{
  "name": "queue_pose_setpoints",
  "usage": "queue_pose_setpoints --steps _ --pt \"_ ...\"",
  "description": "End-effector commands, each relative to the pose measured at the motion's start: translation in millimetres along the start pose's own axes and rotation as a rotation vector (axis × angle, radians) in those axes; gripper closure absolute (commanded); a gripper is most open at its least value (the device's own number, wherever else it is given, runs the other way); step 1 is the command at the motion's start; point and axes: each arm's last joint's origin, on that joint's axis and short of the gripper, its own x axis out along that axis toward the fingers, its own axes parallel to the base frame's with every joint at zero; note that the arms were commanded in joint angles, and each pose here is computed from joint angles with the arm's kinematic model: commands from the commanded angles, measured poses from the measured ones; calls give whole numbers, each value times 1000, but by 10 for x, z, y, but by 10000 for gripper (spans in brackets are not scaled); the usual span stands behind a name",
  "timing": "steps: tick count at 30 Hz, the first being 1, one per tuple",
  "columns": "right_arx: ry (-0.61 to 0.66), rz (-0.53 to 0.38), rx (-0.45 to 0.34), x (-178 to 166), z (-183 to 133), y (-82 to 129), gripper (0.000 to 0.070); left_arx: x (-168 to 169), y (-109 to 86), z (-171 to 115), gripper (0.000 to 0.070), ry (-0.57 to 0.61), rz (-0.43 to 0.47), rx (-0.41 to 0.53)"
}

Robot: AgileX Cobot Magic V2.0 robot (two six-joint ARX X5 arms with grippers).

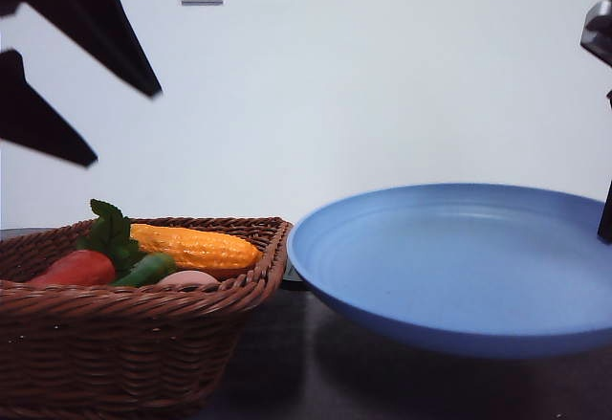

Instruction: Transfer egg from basket to plate and serve

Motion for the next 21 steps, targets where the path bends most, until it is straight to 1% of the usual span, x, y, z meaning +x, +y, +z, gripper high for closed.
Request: queue_pose_setpoints --steps 1,5,10,15,21 --pt "-6 7 5 -4 11 13 700 69 -53 38 269 19 13 -14" --pt "-8 8 3 -14 7 17 700 265 -101 51 270 95 38 -6" --pt "-4 7 5 -14 3 16 700 503 -90 102 271 151 136 0" --pt "-2 7 6 -14 1 16 700 698 -48 138 271 193 156 -12" --pt "-2 7 3 -14 1 16 700 860 0 124 271 236 151 -25"
